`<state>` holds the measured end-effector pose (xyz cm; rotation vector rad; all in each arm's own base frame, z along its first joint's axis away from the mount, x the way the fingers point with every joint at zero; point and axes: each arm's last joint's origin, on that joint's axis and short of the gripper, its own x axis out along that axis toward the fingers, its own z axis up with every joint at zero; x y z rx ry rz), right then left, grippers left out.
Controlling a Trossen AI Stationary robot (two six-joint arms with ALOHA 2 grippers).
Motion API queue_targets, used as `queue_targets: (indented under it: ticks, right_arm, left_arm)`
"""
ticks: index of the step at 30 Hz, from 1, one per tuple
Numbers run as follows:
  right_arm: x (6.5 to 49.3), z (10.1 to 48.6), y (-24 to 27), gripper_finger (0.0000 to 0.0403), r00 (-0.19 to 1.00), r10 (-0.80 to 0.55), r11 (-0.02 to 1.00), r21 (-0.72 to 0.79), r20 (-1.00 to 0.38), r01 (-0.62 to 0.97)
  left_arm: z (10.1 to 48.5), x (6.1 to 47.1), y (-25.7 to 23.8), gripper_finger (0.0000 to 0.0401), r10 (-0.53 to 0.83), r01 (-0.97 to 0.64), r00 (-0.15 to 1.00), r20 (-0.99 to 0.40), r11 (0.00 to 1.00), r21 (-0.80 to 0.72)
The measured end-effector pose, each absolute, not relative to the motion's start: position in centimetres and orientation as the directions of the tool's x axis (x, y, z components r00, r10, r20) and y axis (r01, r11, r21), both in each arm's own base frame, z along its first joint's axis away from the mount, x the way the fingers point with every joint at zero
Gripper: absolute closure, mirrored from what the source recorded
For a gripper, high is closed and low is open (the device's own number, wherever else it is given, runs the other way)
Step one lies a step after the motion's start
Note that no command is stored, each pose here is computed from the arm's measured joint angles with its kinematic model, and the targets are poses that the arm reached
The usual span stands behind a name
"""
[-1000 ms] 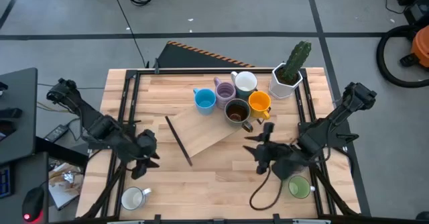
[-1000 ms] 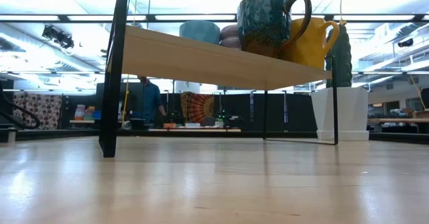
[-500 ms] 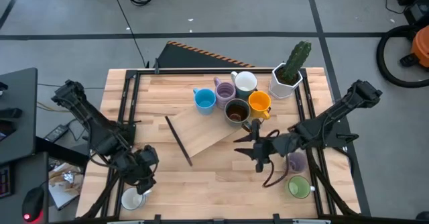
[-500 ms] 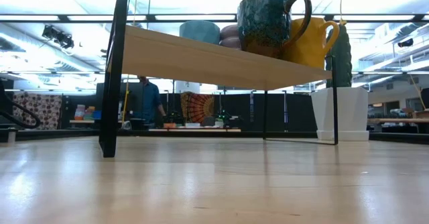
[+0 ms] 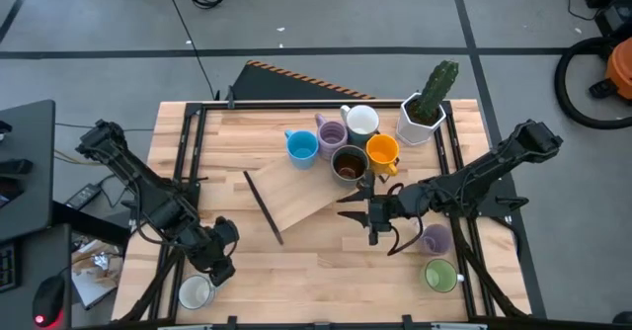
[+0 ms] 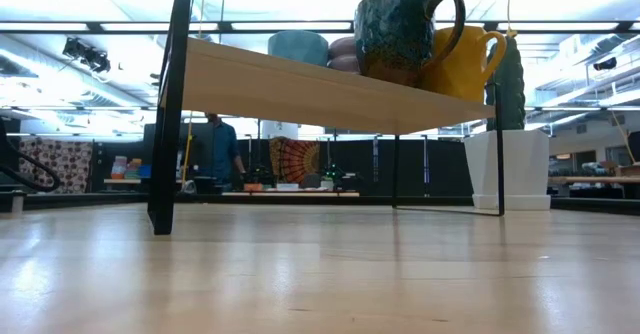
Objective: Place coffee mugs
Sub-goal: Put the white patterned mug on the shelf
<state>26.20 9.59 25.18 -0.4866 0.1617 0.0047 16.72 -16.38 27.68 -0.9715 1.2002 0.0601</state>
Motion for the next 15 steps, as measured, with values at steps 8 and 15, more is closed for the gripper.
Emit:
queue_targets:
  ticks: [8, 15]
  right_arm:
    - [26.2, 25.0, 9.6, 0.0261, 0.984, -0.013, 0.879, -0.470, -0.178, -0.074]
    - [26.2, 24.9, 9.6, 0.0261, 0.983, -0.006, 0.880, -0.468, -0.184, -0.082]
  left_arm:
    - [30.1, 18.1, -17.0, 0.0256, -0.490, -0.527, 0.431, -0.758, 0.545, -0.652]
    - [31.7, 20.0, -18.8, 0.0275, -0.360, -0.527, 0.323, -0.875, 0.700, -0.482]
